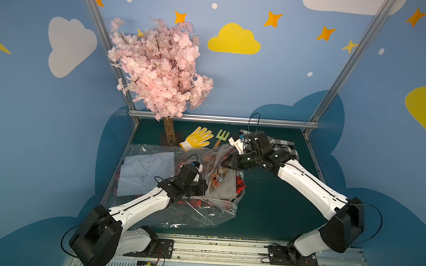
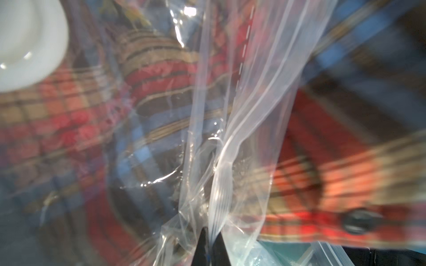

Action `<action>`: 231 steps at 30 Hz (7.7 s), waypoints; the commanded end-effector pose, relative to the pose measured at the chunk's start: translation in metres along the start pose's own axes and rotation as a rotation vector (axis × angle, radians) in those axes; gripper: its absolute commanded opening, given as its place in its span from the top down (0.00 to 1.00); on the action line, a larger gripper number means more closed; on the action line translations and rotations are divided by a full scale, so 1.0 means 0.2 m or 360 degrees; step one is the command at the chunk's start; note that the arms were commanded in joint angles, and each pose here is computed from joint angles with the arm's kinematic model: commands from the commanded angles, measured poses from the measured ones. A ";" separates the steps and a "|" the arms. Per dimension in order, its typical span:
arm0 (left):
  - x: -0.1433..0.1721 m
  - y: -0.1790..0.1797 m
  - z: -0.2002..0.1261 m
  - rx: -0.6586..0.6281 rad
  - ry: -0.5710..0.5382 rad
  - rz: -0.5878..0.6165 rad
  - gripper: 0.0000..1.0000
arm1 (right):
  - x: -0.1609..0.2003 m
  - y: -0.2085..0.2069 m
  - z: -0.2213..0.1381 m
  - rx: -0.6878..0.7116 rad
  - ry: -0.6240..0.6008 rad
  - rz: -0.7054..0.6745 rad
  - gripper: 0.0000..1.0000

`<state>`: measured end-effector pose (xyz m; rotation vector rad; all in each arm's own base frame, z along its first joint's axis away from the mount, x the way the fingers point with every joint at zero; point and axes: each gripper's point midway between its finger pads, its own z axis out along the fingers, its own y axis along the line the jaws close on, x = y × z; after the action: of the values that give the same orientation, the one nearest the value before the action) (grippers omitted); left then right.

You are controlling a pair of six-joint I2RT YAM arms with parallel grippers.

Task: Take the shirt out of the vacuum bag
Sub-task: Take out the shirt from the vacuum bag, then place the shirt at the center of the board, then adjust the shirt at the center of the board.

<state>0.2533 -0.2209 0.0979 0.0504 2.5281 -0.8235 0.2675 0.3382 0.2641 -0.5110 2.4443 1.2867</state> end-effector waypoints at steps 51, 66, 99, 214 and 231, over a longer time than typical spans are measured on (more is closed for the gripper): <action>0.27 0.22 0.10 -0.0160 0.0251 -0.0133 0.97 | -1.29 -0.23 -0.71 -0.0302 -0.0637 -0.0787 1.00; 0.29 0.20 0.14 -0.0107 0.0263 -0.0142 0.98 | -0.94 -0.86 -0.39 0.0176 -0.0202 -0.0814 1.00; 0.30 0.20 0.17 -0.0085 0.0277 -0.0120 0.97 | 0.41 -1.17 -0.43 0.0470 -0.0021 0.0717 0.47; 0.32 0.32 0.06 -0.0185 0.0232 -0.0165 0.97 | -0.85 -1.74 -0.88 0.0907 -0.0481 0.0323 1.00; 0.33 0.30 0.08 -0.0142 0.0279 -0.0173 0.97 | -0.83 -2.00 -1.18 0.1200 -0.0625 0.0583 0.42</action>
<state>0.2255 -0.1968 0.0384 -0.0410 2.6686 -0.8178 0.5615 -0.0269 0.1511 0.2867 2.5522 0.4414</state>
